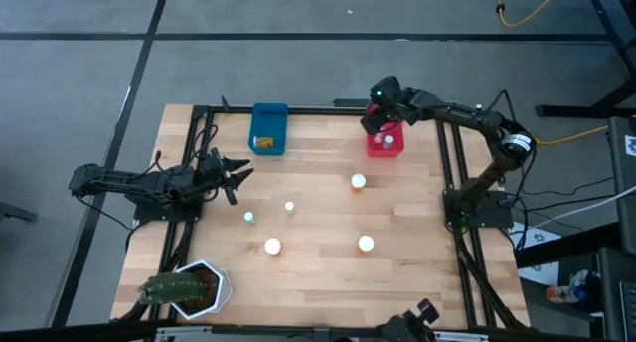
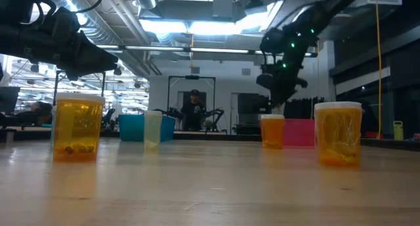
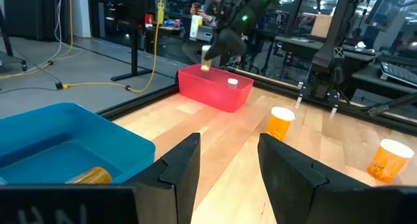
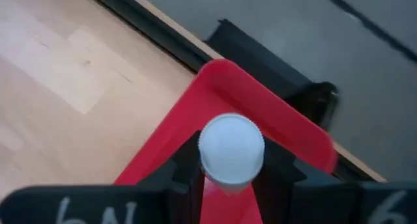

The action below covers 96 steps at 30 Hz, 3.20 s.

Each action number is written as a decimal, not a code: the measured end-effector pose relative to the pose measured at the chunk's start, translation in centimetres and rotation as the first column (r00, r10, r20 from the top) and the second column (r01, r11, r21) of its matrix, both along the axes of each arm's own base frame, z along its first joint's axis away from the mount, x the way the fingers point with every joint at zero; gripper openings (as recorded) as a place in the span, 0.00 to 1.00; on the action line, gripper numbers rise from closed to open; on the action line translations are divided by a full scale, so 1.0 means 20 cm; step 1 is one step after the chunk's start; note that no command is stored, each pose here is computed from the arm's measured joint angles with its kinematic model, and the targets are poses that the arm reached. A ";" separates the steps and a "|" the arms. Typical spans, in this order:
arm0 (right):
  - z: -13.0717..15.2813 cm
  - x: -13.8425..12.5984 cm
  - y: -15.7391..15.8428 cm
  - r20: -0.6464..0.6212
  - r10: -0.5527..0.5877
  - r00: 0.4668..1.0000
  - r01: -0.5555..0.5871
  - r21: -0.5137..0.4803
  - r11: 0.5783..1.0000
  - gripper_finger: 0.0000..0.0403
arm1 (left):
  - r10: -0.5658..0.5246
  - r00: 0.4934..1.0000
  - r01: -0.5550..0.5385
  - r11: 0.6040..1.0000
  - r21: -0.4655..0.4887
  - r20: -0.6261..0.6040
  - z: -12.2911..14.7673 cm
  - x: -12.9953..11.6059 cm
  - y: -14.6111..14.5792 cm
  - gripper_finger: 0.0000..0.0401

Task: Pick and place medicine bottles into bin by pill shape (circle, oval)
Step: Put the small yellow pill bottle into the red bin

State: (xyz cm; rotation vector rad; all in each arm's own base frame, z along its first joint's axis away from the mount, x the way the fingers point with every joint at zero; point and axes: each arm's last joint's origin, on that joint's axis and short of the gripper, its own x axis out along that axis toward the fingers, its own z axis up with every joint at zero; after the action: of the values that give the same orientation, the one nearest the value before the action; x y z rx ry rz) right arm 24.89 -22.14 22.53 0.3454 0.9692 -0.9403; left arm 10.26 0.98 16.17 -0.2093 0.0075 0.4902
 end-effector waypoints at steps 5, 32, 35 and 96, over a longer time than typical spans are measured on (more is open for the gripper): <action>-0.13 -0.06 -0.02 0.065 0.036 0.997 -0.042 0.093 0.995 0.25 | 0.000 1.000 0.000 1.000 0.003 -0.002 0.00 0.00 0.00 0.37; 0.23 0.08 0.05 0.242 0.147 0.959 -0.213 0.275 0.937 0.59 | 0.000 1.000 0.000 1.000 0.005 -0.003 0.00 0.00 0.00 0.37; 0.23 0.17 0.18 0.301 0.267 0.915 -0.363 0.328 0.872 0.57 | -0.001 1.000 0.001 1.000 0.005 -0.003 0.00 0.00 0.00 0.37; -0.50 1.03 1.14 0.329 0.795 0.510 -0.813 -0.118 0.571 0.55 | -0.004 1.000 0.004 1.000 -0.001 0.000 0.00 0.00 0.00 0.37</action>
State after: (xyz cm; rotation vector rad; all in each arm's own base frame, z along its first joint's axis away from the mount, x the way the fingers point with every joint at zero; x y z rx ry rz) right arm 45.41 0.65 12.52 0.0561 0.6890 0.0369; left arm 10.27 0.97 16.17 -0.2099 0.0079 0.4860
